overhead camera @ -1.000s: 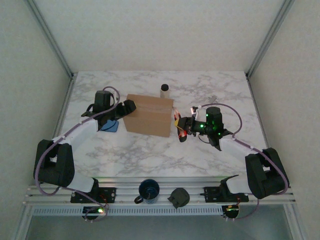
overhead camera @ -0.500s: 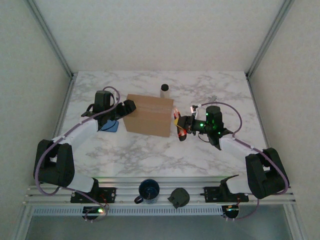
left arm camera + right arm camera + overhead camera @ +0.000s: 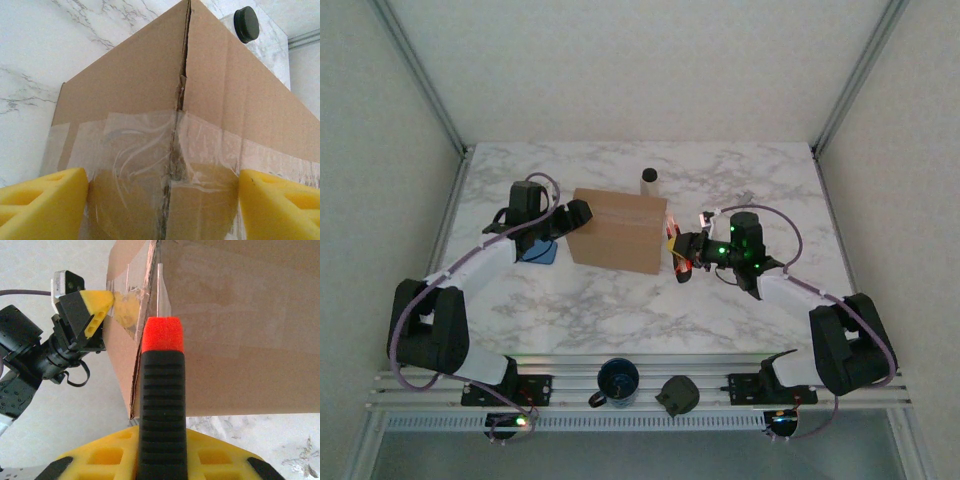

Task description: Unpack the express box

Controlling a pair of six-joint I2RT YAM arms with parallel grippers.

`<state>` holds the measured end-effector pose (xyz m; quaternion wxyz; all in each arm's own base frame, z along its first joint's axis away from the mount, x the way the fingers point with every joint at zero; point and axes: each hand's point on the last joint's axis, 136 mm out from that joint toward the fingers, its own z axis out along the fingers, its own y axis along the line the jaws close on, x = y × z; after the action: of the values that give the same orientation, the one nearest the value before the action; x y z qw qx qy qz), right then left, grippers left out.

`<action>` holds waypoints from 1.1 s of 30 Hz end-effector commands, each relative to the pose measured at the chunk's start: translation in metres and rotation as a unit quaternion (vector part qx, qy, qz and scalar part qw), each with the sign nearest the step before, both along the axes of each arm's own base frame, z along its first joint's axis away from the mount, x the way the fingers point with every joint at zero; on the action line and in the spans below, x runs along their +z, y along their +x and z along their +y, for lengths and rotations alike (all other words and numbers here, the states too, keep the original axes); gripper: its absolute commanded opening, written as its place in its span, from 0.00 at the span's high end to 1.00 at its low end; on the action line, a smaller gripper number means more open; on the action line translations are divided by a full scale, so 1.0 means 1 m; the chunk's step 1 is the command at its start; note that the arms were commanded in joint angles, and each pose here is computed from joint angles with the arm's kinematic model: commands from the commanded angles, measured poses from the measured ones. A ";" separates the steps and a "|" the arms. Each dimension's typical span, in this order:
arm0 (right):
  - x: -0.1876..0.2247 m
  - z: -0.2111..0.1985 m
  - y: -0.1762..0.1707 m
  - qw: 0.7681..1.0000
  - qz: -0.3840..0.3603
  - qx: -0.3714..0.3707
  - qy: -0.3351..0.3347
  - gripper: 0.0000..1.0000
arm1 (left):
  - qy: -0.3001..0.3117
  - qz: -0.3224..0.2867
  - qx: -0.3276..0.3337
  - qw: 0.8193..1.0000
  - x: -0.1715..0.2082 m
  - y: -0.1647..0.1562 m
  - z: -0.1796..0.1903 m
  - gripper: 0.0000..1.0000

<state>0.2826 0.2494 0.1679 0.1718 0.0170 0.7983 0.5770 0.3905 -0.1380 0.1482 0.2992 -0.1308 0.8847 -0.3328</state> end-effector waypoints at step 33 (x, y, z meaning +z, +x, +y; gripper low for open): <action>0.002 0.026 -0.046 0.999 0.030 0.039 0.012 1.00 | 0.048 0.129 0.043 0.990 -0.072 -0.038 0.019 0.25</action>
<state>0.2673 0.2612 0.1715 0.1763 0.0409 0.7991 0.5734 0.3922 -0.1341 0.1469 0.3105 -0.1364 0.8827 -0.3253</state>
